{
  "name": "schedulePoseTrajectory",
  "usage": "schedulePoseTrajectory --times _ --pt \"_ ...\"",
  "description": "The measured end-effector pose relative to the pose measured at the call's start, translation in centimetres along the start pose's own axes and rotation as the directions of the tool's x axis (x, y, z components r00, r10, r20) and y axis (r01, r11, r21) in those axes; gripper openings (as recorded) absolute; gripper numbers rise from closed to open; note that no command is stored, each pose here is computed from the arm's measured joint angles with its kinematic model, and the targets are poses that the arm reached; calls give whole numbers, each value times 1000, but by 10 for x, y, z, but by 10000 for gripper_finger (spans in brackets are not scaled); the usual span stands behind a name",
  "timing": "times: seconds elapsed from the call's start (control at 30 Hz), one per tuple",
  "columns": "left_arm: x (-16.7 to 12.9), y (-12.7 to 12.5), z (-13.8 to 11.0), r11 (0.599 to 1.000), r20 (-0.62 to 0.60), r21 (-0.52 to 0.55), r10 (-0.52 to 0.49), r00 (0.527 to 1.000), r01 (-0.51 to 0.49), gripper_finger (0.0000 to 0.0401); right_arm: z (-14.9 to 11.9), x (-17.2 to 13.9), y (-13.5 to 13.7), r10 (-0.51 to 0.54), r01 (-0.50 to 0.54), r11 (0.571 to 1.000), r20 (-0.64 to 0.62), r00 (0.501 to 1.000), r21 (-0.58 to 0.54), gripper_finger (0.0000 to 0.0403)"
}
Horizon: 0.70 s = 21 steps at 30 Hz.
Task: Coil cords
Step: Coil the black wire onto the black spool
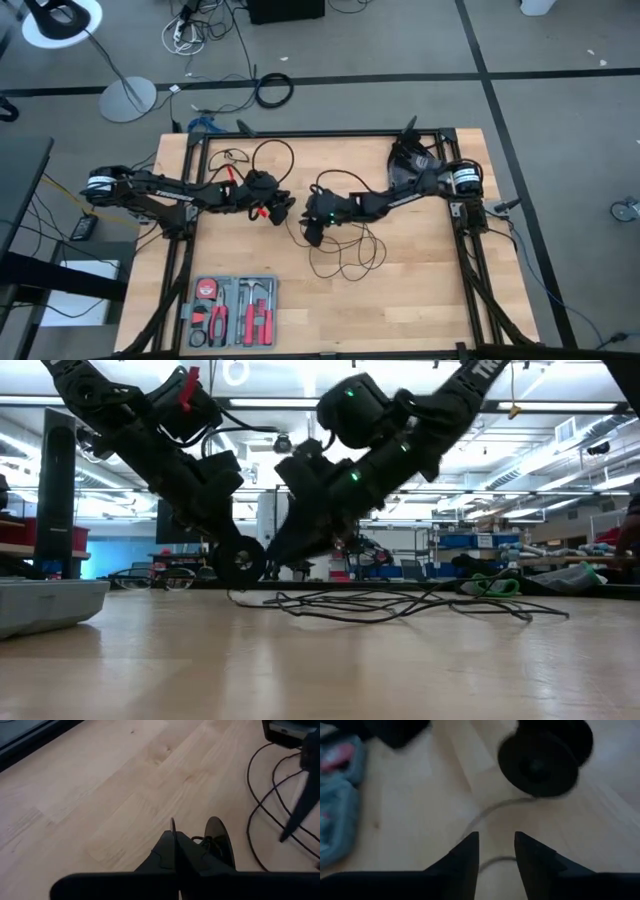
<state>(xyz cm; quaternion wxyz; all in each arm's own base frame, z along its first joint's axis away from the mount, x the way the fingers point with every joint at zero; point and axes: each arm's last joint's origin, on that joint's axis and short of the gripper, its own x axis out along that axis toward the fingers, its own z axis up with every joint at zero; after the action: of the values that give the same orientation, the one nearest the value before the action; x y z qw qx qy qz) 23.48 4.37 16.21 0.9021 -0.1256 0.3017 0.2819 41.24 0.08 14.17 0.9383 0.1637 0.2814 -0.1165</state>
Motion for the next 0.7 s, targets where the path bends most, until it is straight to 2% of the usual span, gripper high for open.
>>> schedulePoseTrajectory --times 0.17,0.33,0.5,0.7 --pt "0 0 1 1000 16 -6 1 1000 -1 0 -6 4 8 -30 36 996 80 996 -76 140" --pt "1 0 1 1000 18 -22 6 1000 -5 0 -22 33 9 -48 52 990 32 998 -128 142" --pt "5 -1 -3 1000 -7 -22 17 1000 -17 0 -11 47 15 -23 31 994 74 997 -104 142" --pt "12 -1 -7 999 -27 -32 27 999 -28 0 -18 55 14 -14 17 998 52 999 -61 141"
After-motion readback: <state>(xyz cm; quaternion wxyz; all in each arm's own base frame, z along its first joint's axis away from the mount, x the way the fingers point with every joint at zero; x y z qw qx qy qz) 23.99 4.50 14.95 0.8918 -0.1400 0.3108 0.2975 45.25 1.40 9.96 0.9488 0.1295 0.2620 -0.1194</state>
